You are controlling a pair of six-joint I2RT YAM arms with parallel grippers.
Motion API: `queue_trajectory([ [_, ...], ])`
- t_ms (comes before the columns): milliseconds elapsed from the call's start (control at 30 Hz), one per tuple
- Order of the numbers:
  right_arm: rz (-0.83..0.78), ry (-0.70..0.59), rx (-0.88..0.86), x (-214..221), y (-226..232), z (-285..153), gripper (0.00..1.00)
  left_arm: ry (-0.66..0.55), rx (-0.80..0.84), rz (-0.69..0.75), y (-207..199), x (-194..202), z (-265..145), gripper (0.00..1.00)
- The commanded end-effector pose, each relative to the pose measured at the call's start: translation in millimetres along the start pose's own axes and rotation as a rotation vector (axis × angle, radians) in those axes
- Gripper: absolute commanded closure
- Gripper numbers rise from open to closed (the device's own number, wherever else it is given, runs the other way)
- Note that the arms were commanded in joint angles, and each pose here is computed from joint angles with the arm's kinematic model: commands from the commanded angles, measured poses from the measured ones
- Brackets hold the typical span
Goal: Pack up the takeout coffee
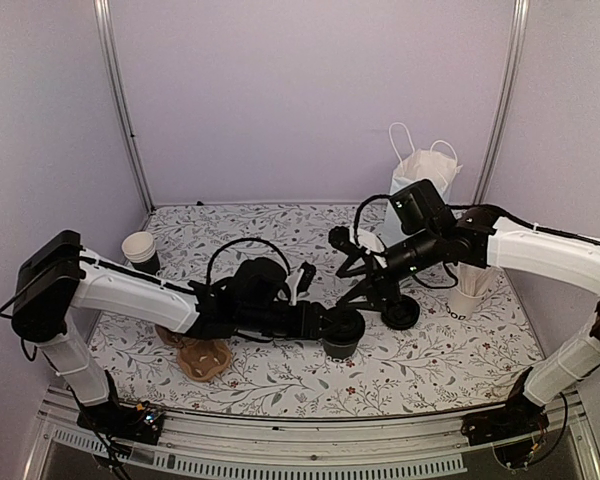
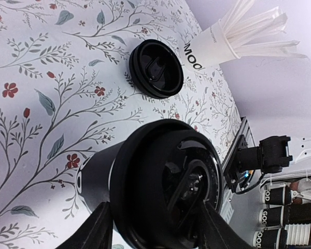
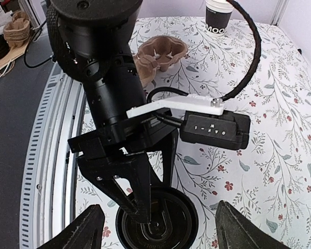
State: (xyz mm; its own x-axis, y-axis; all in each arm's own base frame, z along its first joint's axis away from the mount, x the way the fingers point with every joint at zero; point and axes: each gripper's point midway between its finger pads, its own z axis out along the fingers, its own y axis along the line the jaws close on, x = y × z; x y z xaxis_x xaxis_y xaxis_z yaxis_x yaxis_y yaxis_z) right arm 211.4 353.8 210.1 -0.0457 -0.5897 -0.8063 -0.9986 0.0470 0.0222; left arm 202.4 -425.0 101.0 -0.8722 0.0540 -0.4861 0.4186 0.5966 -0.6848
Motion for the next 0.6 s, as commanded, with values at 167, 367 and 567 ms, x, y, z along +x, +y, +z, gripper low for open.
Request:
queue_trajectory([
  [167, 0.237, 0.075, 0.079, 33, -39, -15, 0.39, 0.271, -0.328, -0.045, 95, 78, -4, 0.54],
  [367, 0.349, 0.175, 0.004, 70, -19, -9, 0.50, 0.273, -0.358, -0.024, 98, 76, -6, 0.55],
  [567, 0.419, 0.253, -0.107, 101, 4, 2, 0.44, 0.281, -0.377, -0.009, 100, 76, -8, 0.56],
])
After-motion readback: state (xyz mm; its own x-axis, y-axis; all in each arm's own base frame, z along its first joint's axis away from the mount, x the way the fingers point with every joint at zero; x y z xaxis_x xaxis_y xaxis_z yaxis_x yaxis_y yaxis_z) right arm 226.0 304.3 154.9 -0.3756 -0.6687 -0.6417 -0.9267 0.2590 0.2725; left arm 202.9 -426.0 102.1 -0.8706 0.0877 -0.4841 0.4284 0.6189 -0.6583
